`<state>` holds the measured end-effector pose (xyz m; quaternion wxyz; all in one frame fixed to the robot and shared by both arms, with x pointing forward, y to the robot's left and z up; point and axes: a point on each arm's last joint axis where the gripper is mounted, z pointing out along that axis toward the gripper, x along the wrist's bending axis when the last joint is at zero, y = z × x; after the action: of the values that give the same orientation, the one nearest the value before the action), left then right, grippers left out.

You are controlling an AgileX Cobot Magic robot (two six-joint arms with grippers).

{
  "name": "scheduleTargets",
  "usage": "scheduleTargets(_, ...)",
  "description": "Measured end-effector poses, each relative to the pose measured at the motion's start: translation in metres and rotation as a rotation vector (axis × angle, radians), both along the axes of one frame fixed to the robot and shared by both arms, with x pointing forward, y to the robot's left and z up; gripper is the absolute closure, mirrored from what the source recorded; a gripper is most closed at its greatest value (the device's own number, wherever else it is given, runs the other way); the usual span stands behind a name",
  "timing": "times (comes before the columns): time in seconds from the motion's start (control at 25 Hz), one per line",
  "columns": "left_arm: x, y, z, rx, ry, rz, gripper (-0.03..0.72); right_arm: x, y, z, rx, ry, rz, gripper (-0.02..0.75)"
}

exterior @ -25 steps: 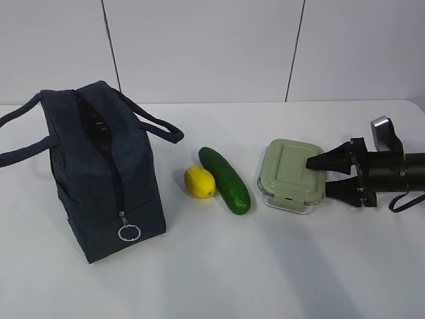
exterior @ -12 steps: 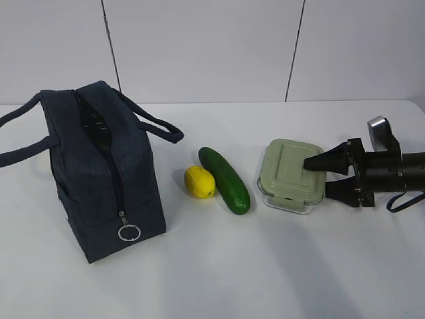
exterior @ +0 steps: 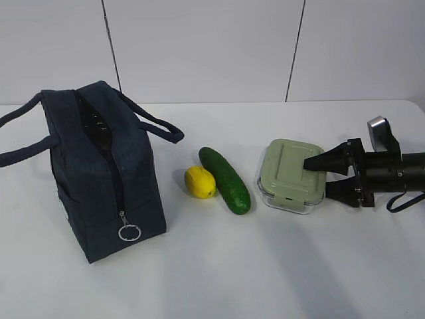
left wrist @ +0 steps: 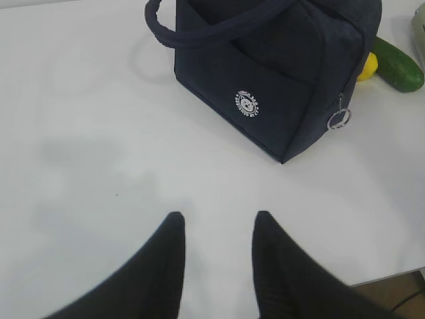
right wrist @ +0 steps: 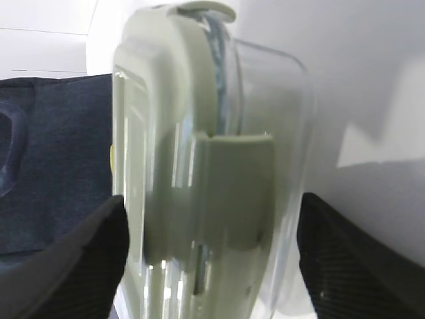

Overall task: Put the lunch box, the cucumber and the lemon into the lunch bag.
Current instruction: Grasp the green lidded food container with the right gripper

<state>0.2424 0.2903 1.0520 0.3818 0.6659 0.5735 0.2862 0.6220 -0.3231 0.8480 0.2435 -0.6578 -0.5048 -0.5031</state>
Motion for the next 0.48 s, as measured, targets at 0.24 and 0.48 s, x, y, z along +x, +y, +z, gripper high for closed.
scheduleTargets(0.24,0.0,0.0,0.0,0.0,0.0,0.0,0.445,-0.0001,0.0,-0.0001,-0.001,0.0,0.002,0.167)
scheduleTargets(0.48,0.0,0.0,0.0,0.0,0.0,0.0,0.447,-0.0003,0.0001,-0.0002,-0.002,0.001,0.003,0.192)
